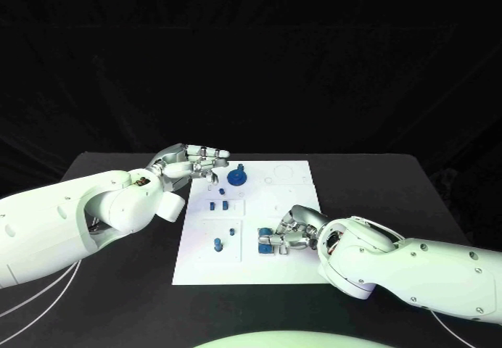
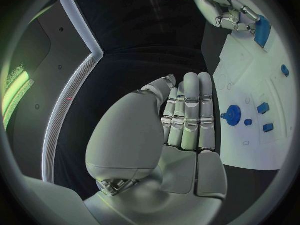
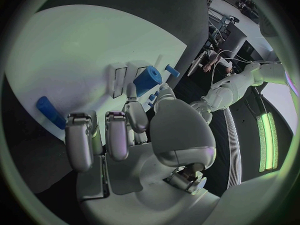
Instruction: Assemble the parts on the task board
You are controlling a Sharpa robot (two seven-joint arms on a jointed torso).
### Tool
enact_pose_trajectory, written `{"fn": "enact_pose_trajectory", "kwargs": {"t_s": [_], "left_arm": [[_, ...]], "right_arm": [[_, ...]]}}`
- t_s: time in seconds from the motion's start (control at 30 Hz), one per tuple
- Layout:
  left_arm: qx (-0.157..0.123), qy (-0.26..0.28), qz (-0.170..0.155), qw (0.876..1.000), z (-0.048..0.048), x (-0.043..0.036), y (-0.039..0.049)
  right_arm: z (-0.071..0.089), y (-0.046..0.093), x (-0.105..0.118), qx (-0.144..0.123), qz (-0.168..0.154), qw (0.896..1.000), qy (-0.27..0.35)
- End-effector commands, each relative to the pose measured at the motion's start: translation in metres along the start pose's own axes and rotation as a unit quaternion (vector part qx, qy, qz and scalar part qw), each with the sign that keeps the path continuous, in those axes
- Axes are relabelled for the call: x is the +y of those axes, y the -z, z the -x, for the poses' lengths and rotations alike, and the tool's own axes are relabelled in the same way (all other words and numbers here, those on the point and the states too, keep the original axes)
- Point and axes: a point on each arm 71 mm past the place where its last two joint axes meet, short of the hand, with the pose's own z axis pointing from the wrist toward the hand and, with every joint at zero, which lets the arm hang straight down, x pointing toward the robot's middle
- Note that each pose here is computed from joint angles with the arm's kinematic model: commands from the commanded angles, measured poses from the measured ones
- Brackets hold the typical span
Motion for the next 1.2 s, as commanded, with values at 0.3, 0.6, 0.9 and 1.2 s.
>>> {"fn": "enact_pose_trajectory", "kwargs": {"t_s": [0.3, 0.6, 0.9, 1.2], "left_arm": [[0.01, 0.002, -0.002, 1.0, -0.0021, -0.0009, 0.0002], [0.008, 0.002, -0.002, 1.0, -0.0008, -0.0009, 0.0011], [0.01, 0.002, -0.001, 1.0, -0.0018, -0.0007, 0.0004], [0.01, 0.001, 0.0, 1.0, -0.0015, -0.0004, 0.0002]], "right_arm": [[0.002, 0.005, 0.002, -0.013, 0.017, 1.0, 0.017], [0.004, 0.016, 0.002, -0.016, 0.032, 0.999, 0.028], [0.003, 0.013, 0.002, -0.009, 0.031, 0.999, 0.037], [0.002, 0.008, 0.0, -0.008, 0.022, 0.999, 0.045]]}}
